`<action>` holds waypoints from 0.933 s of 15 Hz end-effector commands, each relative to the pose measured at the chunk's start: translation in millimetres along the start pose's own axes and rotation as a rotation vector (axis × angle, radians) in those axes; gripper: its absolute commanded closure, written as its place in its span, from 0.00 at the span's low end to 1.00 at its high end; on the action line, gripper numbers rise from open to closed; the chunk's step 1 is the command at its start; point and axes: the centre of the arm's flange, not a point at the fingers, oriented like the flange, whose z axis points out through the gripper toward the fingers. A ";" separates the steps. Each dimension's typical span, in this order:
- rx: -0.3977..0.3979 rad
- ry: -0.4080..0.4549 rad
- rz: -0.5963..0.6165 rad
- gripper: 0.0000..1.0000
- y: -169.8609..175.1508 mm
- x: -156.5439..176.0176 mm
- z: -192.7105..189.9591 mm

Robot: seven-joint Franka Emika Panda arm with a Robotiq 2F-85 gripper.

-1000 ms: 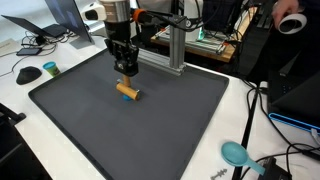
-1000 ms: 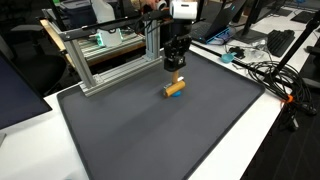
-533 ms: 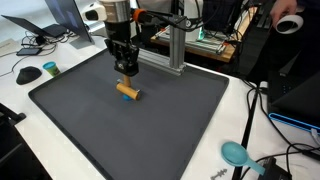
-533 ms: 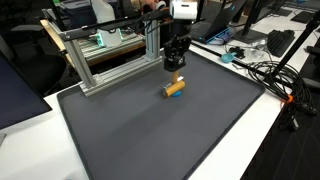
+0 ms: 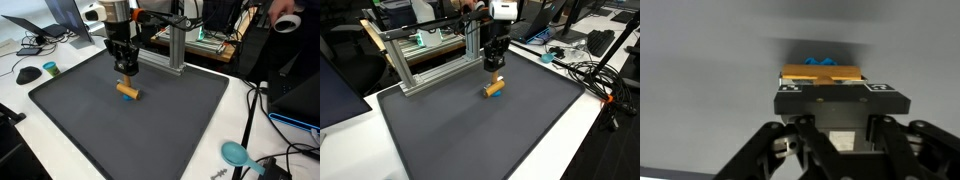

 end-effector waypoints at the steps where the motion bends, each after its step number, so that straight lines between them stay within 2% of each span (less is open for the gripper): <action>1: 0.031 -0.146 -0.021 0.78 -6.0 -27.2 63.5; 14: 0.023 -0.152 -0.049 0.78 1.4 -43.1 55.9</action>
